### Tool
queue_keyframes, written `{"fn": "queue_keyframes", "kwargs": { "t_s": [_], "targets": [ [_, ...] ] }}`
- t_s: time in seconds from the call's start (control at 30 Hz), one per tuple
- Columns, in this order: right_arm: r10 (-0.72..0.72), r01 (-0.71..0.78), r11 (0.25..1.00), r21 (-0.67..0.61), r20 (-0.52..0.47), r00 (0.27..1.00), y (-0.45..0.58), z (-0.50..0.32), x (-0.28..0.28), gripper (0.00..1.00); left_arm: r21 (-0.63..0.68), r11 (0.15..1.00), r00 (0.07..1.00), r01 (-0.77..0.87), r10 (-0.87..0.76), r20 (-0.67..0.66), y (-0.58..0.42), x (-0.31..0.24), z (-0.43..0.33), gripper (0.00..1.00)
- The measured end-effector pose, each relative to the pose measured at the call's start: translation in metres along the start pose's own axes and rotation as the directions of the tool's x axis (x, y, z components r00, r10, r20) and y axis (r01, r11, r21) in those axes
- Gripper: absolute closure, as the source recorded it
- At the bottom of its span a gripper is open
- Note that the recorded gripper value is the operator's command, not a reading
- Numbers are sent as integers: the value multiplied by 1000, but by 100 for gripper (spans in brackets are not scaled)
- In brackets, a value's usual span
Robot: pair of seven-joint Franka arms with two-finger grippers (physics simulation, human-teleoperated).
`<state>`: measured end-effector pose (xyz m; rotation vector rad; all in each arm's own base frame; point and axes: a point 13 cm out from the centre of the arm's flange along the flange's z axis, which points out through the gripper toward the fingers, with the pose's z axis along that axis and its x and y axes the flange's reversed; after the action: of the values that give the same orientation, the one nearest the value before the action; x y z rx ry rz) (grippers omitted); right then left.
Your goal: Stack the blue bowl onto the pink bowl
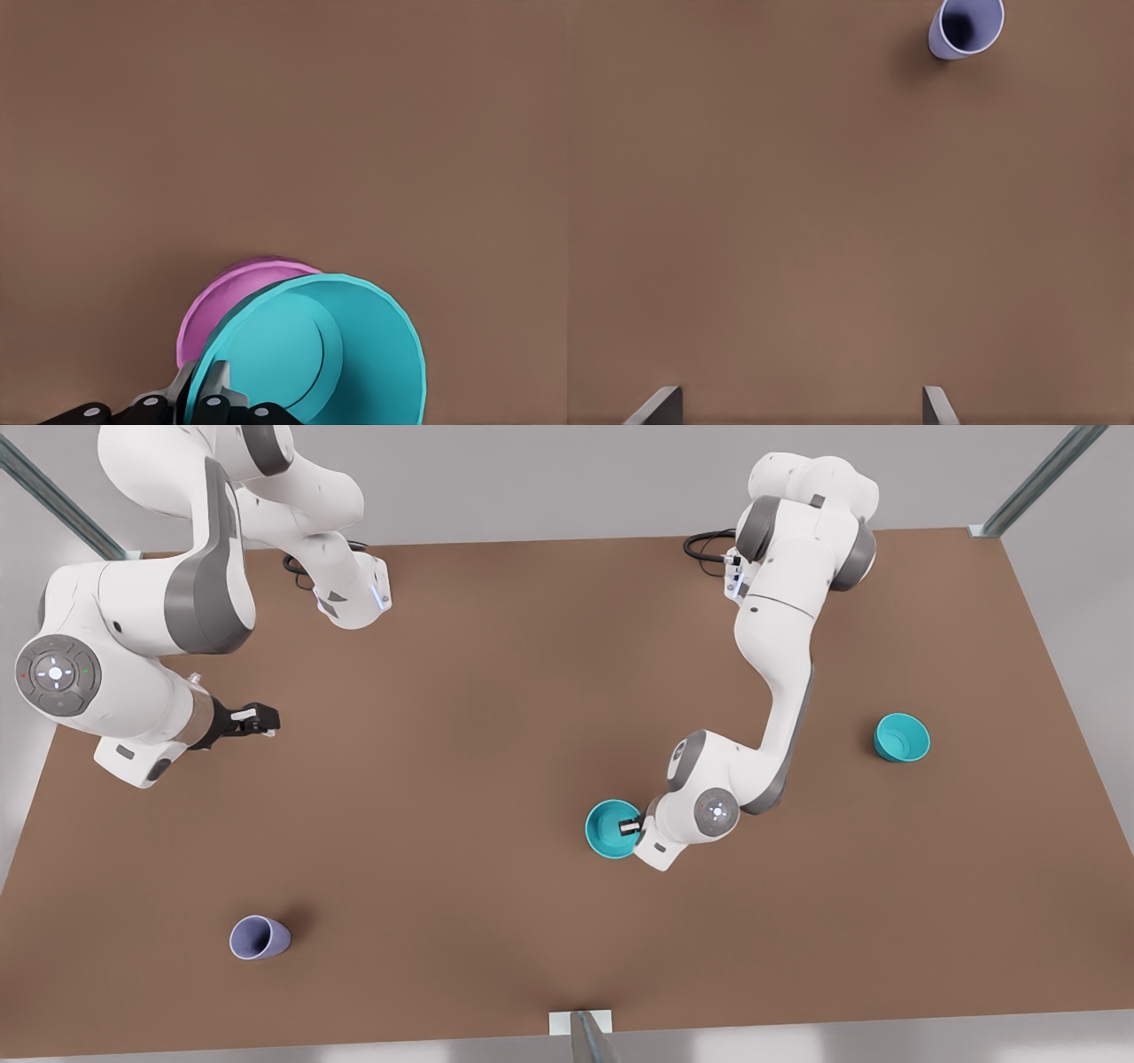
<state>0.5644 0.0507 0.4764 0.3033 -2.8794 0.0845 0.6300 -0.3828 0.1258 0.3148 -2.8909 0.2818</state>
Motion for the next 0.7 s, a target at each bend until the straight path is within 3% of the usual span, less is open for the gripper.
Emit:
{"fn": "queue_keyframes", "kwargs": {
  "t_s": [0.03,0.07,0.1,0.23,0.37,0.47,0.57,0.7],
  "targets": [
    [-1,1,1000,0,0,1000,0,0,0,0,-1,1000,1000,8,-8,-1,0,1,2,79],
    [-2,2,1000,0,0,1000,1,0,0,0,-3,1000,1000,16,-16,-3,0,1,4,55],
    [-3,3,1000,0,0,1000,1,0,0,0,-4,1000,1000,23,-23,-6,0,2,6,0],
    [-10,10,1000,1,5,1000,5,-3,0,0,13,999,999,41,-41,-6,2,-1,-7,0],
    [-6,6,1000,3,9,1000,3,-10,-2,0,-9,996,987,84,-82,140,90,-28,-209,0],
    [4,-4,1000,-1,22,1000,-3,-21,12,0,-94,992,970,88,-64,236,163,-2,-329,0],
    [16,-15,1000,-9,20,1000,-9,-21,27,0,-158,986,972,55,-16,236,195,55,-371,0],
    [15,-15,1000,-9,22,1000,-9,-20,29,0,-182,983,979,30,8,203,222,78,-385,0]
  ]
}}
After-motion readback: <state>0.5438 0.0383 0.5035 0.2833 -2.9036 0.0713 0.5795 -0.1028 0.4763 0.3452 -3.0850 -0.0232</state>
